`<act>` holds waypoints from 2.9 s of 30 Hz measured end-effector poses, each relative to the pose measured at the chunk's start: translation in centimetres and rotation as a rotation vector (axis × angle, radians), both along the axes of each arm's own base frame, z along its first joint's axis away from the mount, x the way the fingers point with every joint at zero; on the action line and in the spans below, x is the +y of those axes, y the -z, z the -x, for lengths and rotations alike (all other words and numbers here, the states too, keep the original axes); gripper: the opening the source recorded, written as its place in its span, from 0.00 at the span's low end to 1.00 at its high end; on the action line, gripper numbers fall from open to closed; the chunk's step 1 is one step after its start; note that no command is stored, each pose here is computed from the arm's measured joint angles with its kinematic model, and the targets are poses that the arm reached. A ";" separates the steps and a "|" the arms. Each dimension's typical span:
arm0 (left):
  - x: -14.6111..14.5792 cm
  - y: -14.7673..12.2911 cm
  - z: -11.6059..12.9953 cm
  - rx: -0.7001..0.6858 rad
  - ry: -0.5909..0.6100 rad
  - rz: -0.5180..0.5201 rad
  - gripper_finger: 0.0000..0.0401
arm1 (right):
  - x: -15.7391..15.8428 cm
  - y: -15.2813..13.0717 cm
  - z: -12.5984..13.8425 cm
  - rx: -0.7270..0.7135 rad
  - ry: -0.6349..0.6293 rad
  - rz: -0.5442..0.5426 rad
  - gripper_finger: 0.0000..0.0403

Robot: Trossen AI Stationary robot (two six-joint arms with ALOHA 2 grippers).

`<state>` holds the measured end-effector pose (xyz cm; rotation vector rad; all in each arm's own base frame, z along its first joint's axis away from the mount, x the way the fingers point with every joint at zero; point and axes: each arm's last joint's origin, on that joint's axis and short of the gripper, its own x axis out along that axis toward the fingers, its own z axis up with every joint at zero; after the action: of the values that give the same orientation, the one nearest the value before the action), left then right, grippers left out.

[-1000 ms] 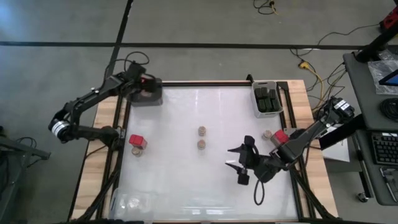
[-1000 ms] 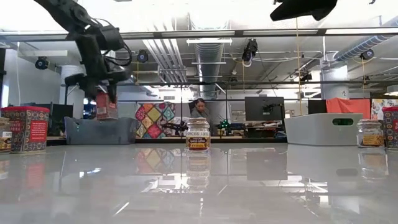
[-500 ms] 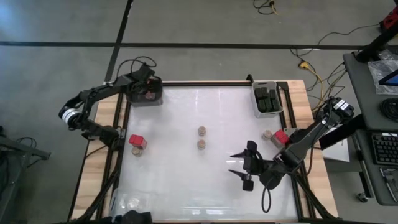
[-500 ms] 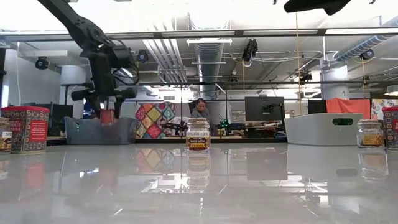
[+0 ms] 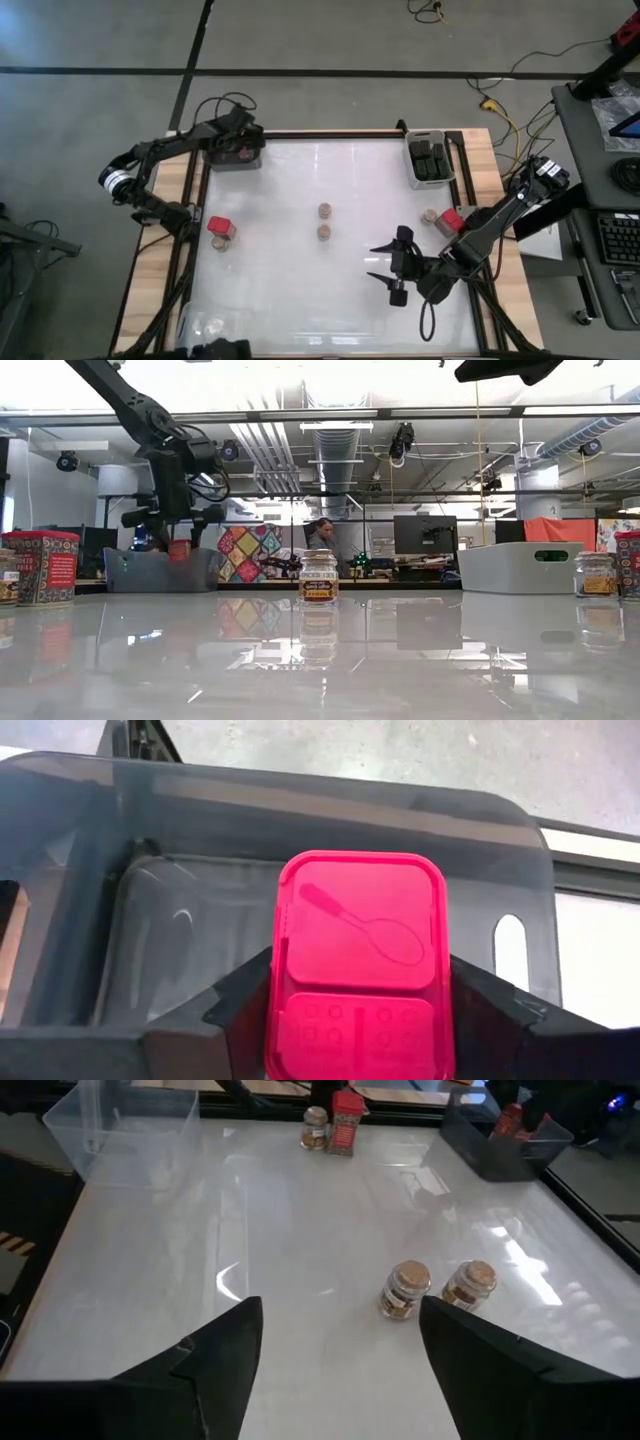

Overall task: Sort spices by type
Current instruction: Put the red seasoning can into the black bin

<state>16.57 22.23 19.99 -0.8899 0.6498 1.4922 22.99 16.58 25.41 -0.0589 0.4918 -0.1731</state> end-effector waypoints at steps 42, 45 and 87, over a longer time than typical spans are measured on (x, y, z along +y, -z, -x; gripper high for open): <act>0.0 0.2 -1.2 -0.030 0.020 -0.036 0.61 | 0.0 0.0 0.0 -0.009 0.016 -0.044 0.70; 0.0 0.2 -1.2 -0.038 0.009 -0.036 0.64 | 0.1 -0.1 0.0 -0.012 0.016 -0.046 0.68; 0.2 -0.2 -1.5 -0.064 0.103 -0.048 0.66 | 0.2 -0.4 -0.2 -0.046 0.016 -0.073 0.67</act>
<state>18.10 22.41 20.18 -0.8514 0.6016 1.3762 23.22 16.78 25.77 0.0201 0.4524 -0.1718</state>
